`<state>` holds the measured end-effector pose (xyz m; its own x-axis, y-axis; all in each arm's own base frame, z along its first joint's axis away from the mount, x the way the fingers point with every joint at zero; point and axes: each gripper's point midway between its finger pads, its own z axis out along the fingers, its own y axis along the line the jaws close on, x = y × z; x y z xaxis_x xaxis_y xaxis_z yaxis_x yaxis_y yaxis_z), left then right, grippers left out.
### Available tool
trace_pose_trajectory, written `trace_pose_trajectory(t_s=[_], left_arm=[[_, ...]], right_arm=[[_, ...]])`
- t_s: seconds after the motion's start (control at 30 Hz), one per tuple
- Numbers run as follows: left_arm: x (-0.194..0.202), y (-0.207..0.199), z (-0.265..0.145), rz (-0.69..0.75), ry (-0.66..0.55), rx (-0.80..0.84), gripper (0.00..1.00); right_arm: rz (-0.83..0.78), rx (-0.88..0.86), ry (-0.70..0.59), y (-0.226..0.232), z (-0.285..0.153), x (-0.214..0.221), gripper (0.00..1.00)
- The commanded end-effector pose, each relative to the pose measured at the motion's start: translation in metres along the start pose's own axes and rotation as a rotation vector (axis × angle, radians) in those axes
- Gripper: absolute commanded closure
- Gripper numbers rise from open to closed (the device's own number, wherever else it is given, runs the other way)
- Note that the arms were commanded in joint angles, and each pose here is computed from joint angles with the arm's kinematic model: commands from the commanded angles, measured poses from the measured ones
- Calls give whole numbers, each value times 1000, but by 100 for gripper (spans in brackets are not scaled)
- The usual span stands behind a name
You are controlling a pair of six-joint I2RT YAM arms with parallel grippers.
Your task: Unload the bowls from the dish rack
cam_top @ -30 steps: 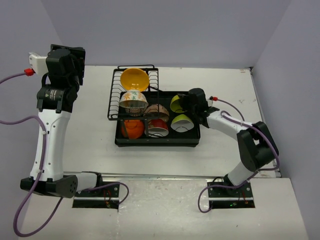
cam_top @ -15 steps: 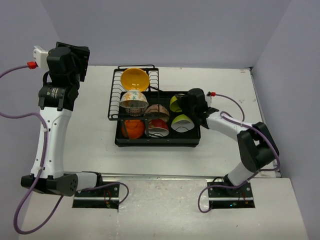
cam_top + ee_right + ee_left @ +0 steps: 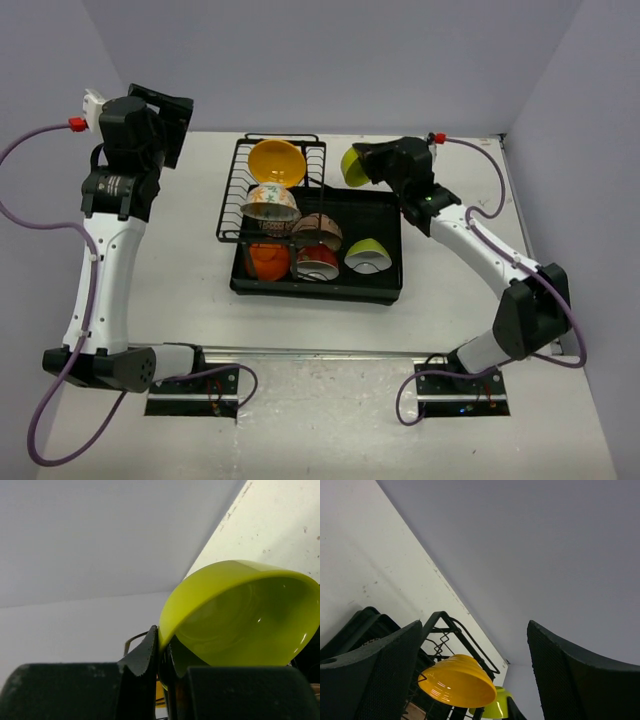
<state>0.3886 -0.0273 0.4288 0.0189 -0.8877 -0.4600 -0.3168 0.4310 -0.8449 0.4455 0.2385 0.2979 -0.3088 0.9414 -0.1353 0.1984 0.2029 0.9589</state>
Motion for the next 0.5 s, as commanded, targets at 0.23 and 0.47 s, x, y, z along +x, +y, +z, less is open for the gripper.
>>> trace_pose_trajectory(t_s=[0.23,0.47], left_arm=[[26,-28,-2,9,163,129,23],[44,-46,-9,13,283,134,27]], right_arm=[[-99,9,-81,20,-35,-52,100],[-359,362,-172,-20,-77,-138,100]])
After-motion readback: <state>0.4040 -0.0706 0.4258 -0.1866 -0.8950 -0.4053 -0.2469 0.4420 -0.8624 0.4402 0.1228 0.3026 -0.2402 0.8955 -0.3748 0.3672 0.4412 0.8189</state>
